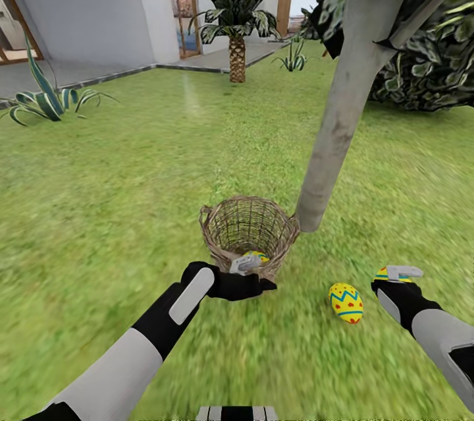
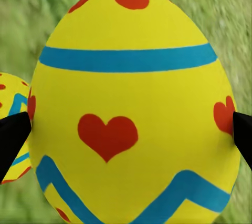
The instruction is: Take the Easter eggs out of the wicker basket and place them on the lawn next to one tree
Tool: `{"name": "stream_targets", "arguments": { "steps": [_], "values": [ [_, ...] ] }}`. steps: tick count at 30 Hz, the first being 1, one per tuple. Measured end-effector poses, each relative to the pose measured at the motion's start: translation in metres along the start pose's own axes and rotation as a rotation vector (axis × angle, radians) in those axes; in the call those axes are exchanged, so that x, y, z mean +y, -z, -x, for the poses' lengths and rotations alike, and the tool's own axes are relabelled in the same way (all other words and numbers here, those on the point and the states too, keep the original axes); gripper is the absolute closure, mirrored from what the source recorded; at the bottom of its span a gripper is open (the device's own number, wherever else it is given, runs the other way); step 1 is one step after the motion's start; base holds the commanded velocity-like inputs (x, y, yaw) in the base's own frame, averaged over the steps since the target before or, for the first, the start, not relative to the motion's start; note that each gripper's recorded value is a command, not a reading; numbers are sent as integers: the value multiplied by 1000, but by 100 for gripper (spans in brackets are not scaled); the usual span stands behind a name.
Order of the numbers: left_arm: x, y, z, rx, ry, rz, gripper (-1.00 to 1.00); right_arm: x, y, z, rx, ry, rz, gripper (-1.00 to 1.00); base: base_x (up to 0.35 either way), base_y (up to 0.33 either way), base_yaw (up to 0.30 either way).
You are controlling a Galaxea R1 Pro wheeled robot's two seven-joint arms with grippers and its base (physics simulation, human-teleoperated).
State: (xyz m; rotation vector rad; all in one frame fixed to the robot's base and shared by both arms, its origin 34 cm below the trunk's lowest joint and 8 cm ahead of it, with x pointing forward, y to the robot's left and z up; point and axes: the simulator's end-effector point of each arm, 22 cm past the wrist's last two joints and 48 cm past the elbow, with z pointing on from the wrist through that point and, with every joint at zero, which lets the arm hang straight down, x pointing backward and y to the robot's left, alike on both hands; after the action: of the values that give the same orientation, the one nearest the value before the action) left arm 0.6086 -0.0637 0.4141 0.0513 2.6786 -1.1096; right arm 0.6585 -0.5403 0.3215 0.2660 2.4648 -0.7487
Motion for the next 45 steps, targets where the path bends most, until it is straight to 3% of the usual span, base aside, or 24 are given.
{"name": "stream_targets", "arguments": {
  "steps": [2,6,10,13,15,18,23,28,31,34,40,45],
  "values": [
    [3,-3,-2,6,6,0,-100,1,-3,-1,-7,3,-2,100,0,0,0],
    [8,-9,-5,17,18,-2,-100,3,-7,14,-96,-22,-2,100,0,0,0],
    [5,-13,-6,21,25,-20,-100,8,-12,14,-109,-19,0,100,0,0,0],
    [-33,2,19,-44,-31,-95,-100,11,-16,9,-100,-13,0,100,0,0,0],
    [-72,24,43,-119,-100,-166,-100,15,-18,5,-96,-9,3,100,0,0,0],
    [-94,36,64,-158,-127,-214,-100,19,-22,-1,-86,-2,5,100,0,0,0],
    [-96,28,62,-138,-109,-238,-100,38,-26,-13,-68,8,24,100,0,0,0],
    [-90,20,59,-124,-99,-240,-100,42,-32,-24,-52,19,24,100,0,0,0],
    [-96,13,46,-96,-129,-247,-100,39,-36,-28,-45,21,14,100,0,0,0],
    [-102,16,45,-103,-146,-260,-100,36,-36,-28,-44,17,8,100,0,0,0],
    [-113,20,41,-97,-147,-322,-100,36,-36,-28,-44,16,8,100,110,-230,0],
    [-114,21,41,-97,-148,-330,-100,37,-36,-28,-44,16,9,100,76,-115,0]
  ]
}}
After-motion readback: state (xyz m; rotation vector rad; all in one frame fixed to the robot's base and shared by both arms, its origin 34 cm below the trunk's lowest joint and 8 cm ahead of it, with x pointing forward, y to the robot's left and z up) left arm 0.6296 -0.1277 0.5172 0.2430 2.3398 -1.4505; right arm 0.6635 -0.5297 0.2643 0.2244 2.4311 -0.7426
